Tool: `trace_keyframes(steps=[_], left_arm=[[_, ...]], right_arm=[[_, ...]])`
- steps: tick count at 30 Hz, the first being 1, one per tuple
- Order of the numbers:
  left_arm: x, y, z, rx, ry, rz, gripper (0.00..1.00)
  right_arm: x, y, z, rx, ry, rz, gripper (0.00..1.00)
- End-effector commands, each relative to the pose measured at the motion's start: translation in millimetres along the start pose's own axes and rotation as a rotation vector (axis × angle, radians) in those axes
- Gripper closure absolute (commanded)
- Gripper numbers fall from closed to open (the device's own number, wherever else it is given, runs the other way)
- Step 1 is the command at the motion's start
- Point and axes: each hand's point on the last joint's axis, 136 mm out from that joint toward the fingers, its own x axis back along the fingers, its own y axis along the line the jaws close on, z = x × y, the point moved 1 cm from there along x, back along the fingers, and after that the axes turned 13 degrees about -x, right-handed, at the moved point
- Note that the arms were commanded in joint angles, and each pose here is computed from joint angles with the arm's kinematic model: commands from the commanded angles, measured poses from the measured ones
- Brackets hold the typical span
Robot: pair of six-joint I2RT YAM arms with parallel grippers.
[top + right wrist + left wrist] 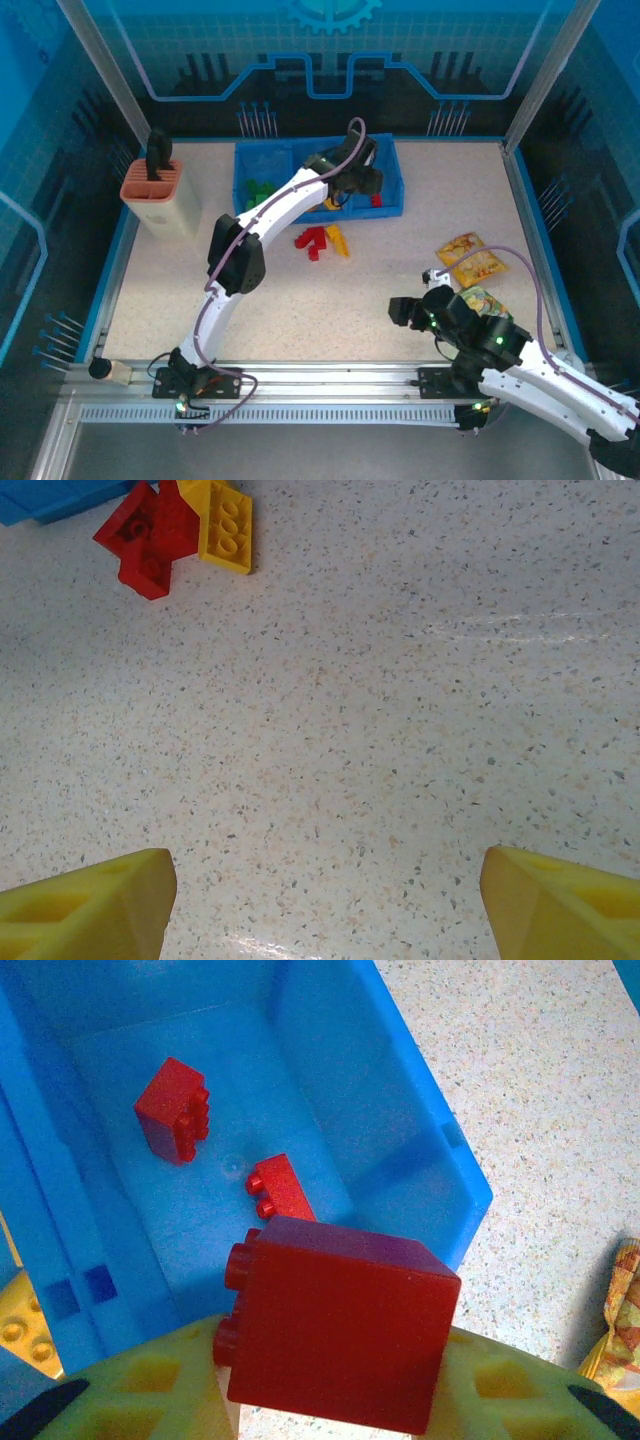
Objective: Sort the legos into containers by color
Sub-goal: Place the lego in the container, then pick up the lego from the center of the table.
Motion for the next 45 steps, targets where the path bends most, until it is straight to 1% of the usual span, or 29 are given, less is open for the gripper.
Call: trace_keyframes(steps=[1,2,3,4,5,6,15,19,22,25,29,35,39,40,43,45], left_arm=[[5.0,8.9,-3.6,-0.017,0.015,-0.022,0.57],[6.4,9.4,-4.7,-0.017,0.013,-0.021,0.54],[10.2,8.9,-7.2,-0.018,0.007,-0.016,0.45],[13.9,7.1,-9.0,-0.019,0.004,-0.007,0.33],[19.9,3.9,-12.0,-0.024,-0.002,0.009,0.27],[26.5,1.0,-15.2,-0.028,-0.01,0.019,0.24],[108.4,-21.5,-46.5,-0.104,-0.148,0.042,0.21],[151.4,-31.9,-47.8,-0.135,-0.216,0.048,0.21],[178.5,-31.9,-34.3,-0.119,-0.281,0.078,0.21],[200.8,-25.7,-9.2,-0.086,-0.335,0.106,0.21],[213.8,-12.3,40.1,-0.034,-0.334,0.119,0.2],[219.8,16.6,126.3,0.06,-0.254,0.066,0.21],[220.6,28.4,181.9,0.128,-0.199,0.038,0.21],[220.0,28.6,194.6,0.132,-0.18,0.03,0.22],[215.0,17.8,235.7,0.127,-0.107,0.045,0.22],[209.0,10.9,266.7,0.12,-0.054,0.048,0.23]], right_arm=[[-1.2,-3.2,5.8,0.003,0.017,0.01,0.19],[-1.6,-2.2,6.0,0.007,0.02,0.008,0.19],[-2.1,-1.2,6.3,0.01,0.023,0.006,0.19],[-3.0,-0.4,6.9,0.014,0.027,0.005,0.19],[-4.5,0.0,7.9,0.017,0.031,0.006,0.19],[-5.8,0.8,8.6,0.019,0.034,0.005,0.19],[-14.6,12.7,10.1,0.031,0.053,-0.007,0.19],[-15.5,16.2,7.8,0.047,0.05,-0.002,0.19],[-17.3,20.2,5.1,0.067,0.044,-0.001,0.19],[-21.2,26.7,2.1,0.101,0.048,0.01,0.18],[-32.6,41.0,-1.6,0.163,0.074,0.04,0.18],[-62.3,74.0,-9.9,0.242,0.151,0.069,0.19],[-91.4,92.4,-17.1,0.26,0.212,0.082,0.2],[-97.8,96.6,-18.7,0.264,0.224,0.081,0.21],[-117.4,109.0,-31.0,0.27,0.245,0.082,0.3],[-130.9,111.7,-39.3,0.275,0.26,0.098,0.32]])
